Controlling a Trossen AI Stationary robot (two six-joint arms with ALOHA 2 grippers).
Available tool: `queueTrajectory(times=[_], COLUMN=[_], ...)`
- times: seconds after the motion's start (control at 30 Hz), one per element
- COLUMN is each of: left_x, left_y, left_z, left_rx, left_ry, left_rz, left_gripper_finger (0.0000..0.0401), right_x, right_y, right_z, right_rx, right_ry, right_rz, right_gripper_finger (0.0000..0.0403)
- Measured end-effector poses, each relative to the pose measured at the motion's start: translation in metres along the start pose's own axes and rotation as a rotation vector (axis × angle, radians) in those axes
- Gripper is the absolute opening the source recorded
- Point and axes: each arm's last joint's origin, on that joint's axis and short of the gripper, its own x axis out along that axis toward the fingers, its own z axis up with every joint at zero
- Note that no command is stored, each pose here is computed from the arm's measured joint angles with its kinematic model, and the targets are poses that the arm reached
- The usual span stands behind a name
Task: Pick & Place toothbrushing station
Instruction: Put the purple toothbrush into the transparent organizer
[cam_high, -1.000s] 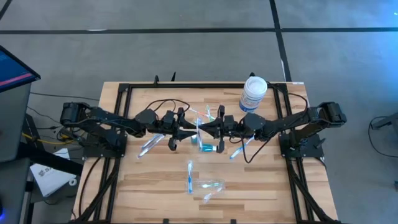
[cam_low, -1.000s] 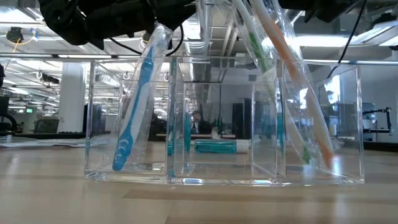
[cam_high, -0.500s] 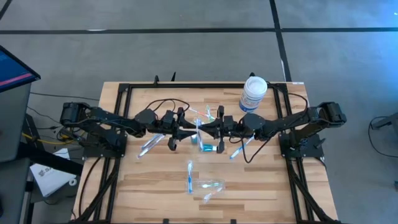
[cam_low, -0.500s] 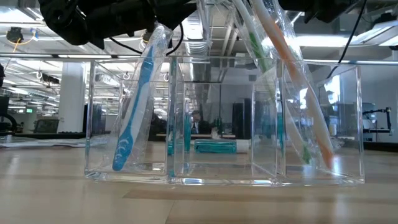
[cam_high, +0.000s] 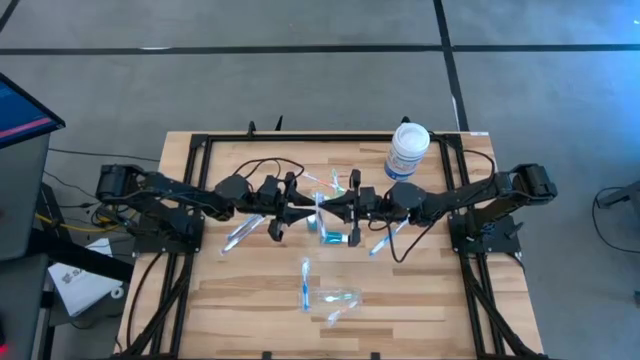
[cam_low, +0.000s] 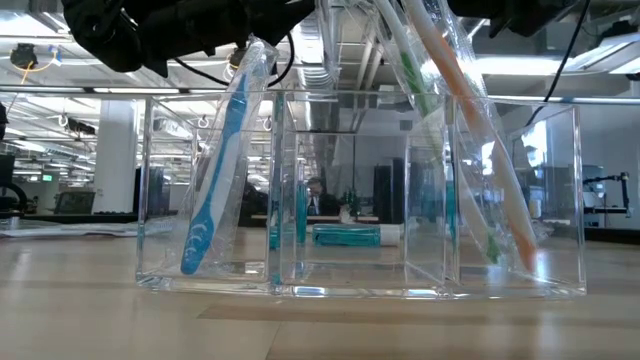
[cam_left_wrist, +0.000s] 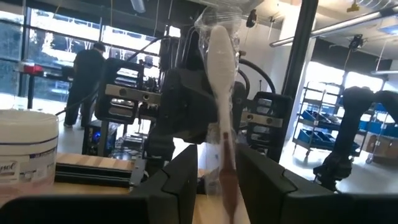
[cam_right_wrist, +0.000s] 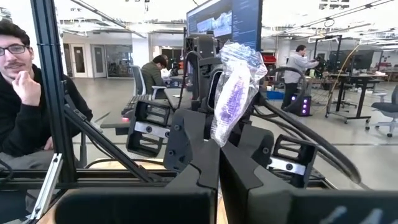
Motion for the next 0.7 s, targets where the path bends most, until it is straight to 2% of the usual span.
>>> queueTrajectory(times=[0.37, 0.7], left_x=[0.0, 0.0], left_y=[0.0, 0.0], left_z=[0.001, 0.001], left_rx=[-0.003, -0.004], left_ry=[-0.006, -0.006], left_rz=[-0.001, -0.002], left_gripper_finger=[0.0104, 0.0104], right_x=[0.004, 0.011], right_y=[-0.001, 0.003], right_z=[0.008, 0.013], right_rx=[-0.002, -0.037], right_ry=[-0.025, 0.02], right_rz=[-0.004, 0.006], right_gripper_finger=[0.0, 0.0])
